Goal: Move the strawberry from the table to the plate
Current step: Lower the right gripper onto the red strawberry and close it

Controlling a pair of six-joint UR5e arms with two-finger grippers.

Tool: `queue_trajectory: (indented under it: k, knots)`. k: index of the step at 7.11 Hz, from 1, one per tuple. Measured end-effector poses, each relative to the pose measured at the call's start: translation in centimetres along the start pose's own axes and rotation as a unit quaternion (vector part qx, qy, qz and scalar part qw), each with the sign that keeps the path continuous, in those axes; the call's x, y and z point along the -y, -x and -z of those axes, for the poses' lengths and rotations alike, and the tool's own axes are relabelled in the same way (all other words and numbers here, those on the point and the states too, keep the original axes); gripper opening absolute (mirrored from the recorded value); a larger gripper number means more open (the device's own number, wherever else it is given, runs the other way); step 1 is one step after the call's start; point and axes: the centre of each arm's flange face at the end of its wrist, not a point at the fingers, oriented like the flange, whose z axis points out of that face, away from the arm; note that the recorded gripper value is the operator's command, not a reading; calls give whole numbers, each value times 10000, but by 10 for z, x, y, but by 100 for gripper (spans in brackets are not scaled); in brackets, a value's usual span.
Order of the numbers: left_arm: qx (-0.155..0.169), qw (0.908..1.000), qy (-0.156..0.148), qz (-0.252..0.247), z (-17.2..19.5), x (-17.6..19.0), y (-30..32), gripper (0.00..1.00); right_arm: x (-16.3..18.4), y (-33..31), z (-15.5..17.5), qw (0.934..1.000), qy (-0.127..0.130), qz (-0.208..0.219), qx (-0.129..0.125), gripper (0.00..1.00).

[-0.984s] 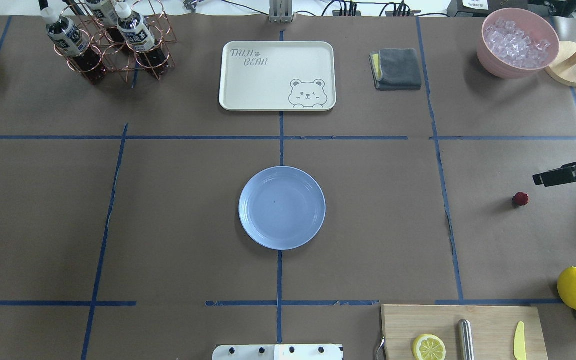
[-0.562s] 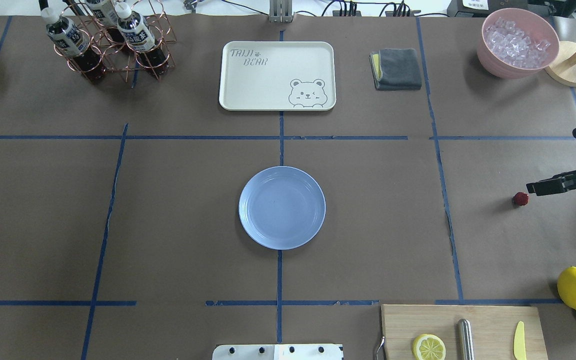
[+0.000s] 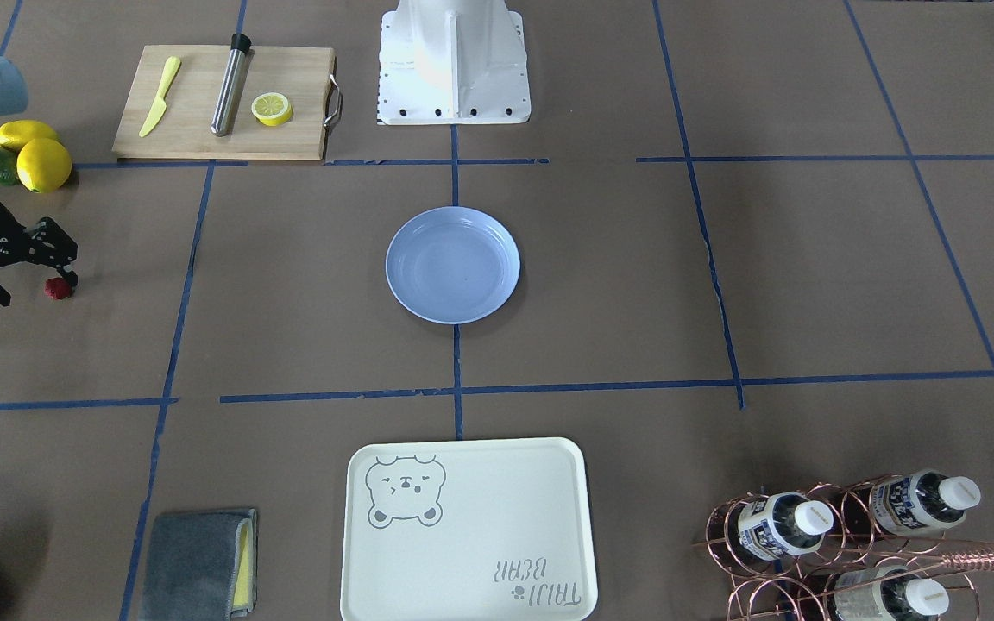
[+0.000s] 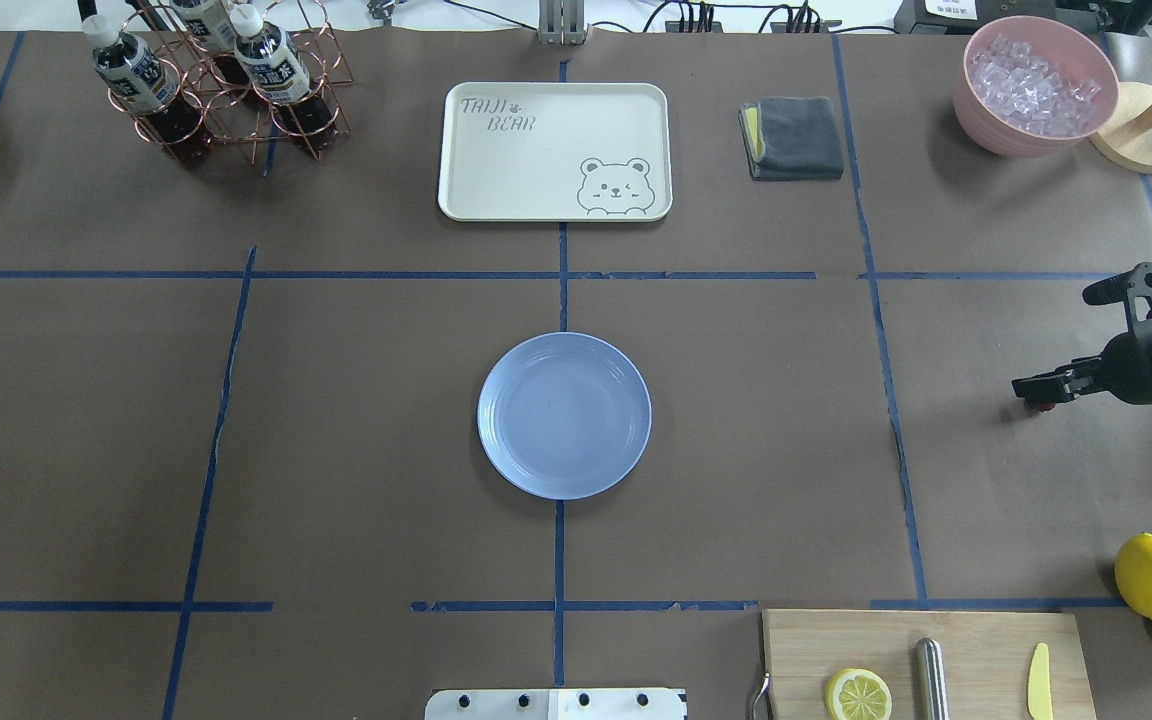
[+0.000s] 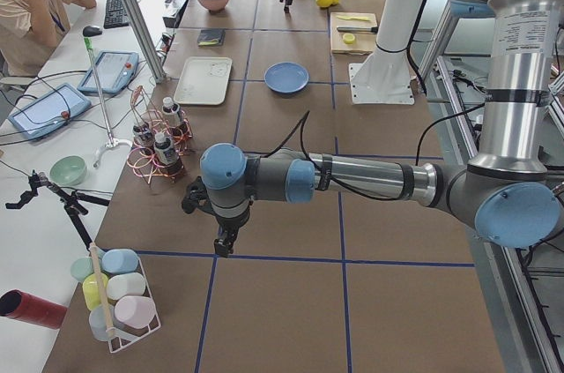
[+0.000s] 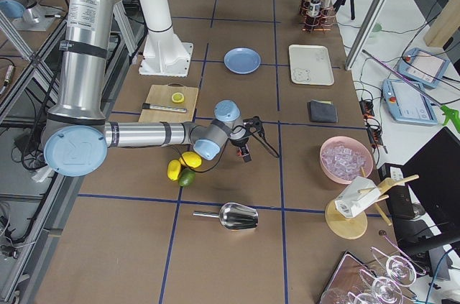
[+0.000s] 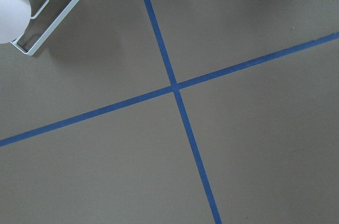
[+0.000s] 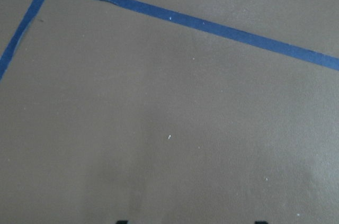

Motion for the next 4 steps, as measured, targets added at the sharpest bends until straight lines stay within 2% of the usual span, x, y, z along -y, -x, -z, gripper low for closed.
queue_trajectory:
  k: [1,2,4]
  knots:
    - [0,10000,-1,-1,0,0,0,100,-3,0,-2,10000,41,5,0,9]
    - [0,10000,0,-1,0,0,0,100,-6,0,-3,10000,88,19,8,0]
    - [-1,10000,3,-6,0,0,-1,100,-8,6,-1,9999,103,62,57,0]
